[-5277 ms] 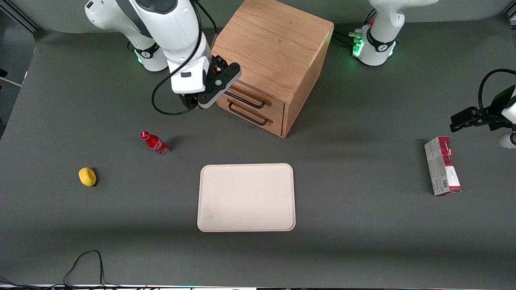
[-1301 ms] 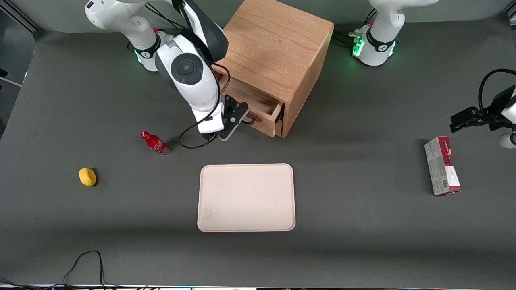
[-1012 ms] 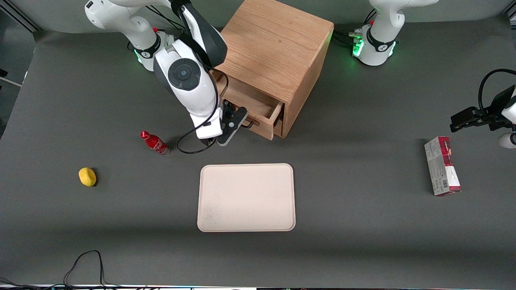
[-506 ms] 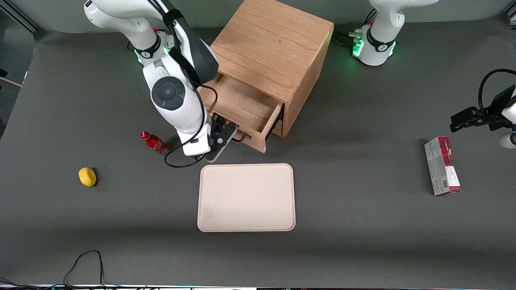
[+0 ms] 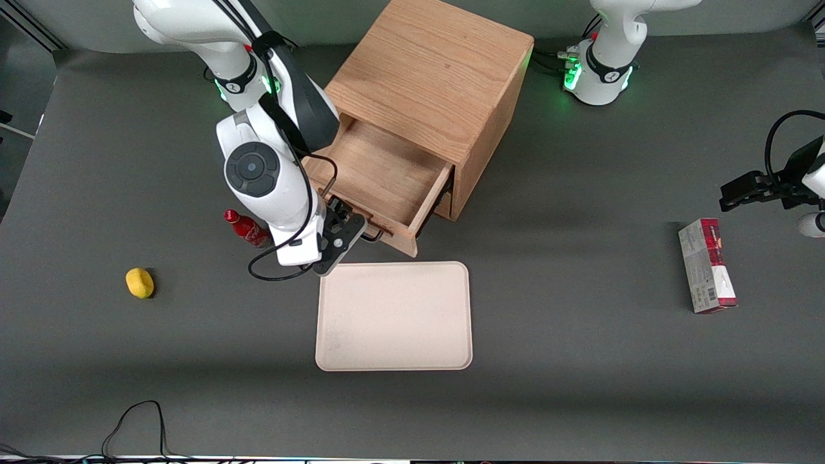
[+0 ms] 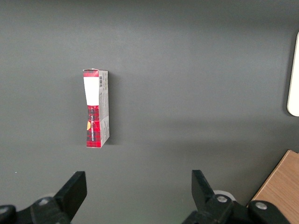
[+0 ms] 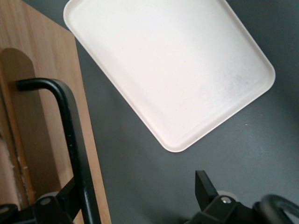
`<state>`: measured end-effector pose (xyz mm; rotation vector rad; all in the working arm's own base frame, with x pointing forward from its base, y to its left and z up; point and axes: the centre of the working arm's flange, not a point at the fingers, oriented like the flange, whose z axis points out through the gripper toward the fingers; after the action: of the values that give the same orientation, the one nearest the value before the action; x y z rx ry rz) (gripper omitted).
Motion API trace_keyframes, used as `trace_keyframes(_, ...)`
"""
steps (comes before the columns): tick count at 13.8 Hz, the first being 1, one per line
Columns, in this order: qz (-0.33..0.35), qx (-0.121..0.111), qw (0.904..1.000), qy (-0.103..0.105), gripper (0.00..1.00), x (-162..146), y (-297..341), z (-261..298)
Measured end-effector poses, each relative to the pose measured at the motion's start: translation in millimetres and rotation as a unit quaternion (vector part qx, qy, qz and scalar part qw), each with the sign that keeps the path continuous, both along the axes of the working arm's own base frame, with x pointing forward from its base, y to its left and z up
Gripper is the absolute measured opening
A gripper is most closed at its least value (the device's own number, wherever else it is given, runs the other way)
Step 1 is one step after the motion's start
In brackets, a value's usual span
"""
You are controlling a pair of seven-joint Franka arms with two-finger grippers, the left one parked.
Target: Open upper drawer
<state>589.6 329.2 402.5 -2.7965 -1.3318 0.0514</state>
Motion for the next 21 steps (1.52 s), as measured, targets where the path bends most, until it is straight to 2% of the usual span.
trace_keyframes(10,-0.026,-0.015,0.9996,-0.004,1.00,41.7,-31.6,-8.8)
trace_keyframes(18,-0.027,-0.015,0.9995,-0.003,1.00,45.2,-32.6,-5.7)
trace_keyframes(21,-0.024,-0.012,0.9996,-0.008,1.00,48.6,-28.8,25.3)
